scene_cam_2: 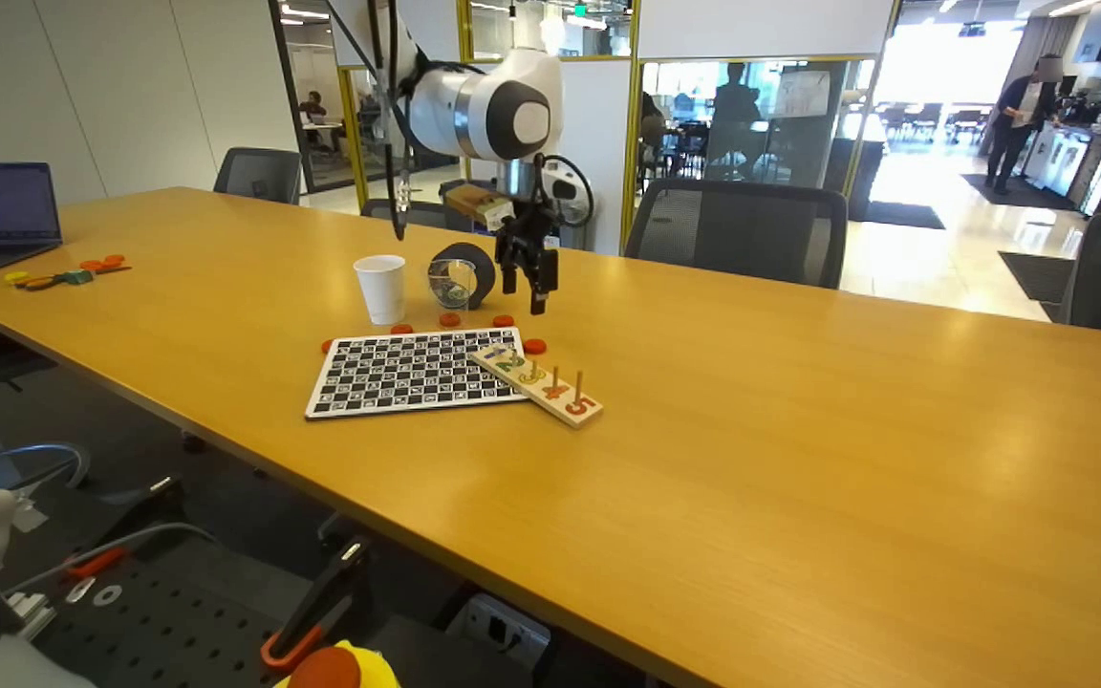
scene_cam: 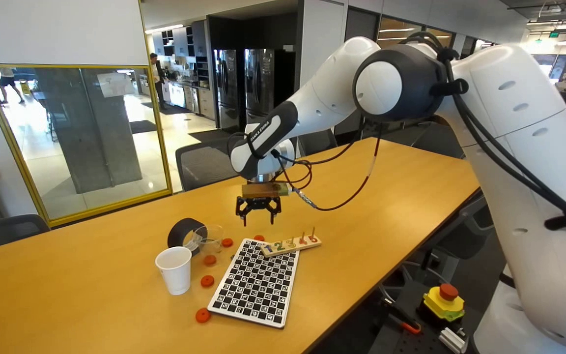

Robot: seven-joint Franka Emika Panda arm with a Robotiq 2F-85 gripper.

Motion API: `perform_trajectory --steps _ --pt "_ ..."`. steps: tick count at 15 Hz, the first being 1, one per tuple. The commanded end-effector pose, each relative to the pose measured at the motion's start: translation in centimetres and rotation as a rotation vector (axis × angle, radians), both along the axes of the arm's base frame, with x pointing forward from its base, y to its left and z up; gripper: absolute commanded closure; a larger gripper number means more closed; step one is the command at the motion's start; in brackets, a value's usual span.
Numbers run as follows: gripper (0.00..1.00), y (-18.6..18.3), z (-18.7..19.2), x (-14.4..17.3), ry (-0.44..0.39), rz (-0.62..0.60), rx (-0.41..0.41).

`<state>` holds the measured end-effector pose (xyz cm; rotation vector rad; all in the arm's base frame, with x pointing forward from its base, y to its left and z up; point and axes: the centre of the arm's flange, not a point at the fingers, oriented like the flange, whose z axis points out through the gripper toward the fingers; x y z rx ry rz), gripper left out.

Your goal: Pick up the orange tokens from the table and put it in the colourless cup. Pick up the blue token and put it in the white cup.

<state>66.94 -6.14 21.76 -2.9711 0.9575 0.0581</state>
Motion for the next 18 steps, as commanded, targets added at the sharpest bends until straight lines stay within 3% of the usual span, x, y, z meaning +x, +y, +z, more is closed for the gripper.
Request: perform_trajectory --steps 1,6,18 --pt "0.0 0.0 -2.4 1.0 0.003 -0.106 0.016" --pt "0.0 0.3 -4.9 0.9 0.016 -0.167 0.033" --pt "0.0 -0.8 -5.9 2.4 -0.004 -0.207 0.017"
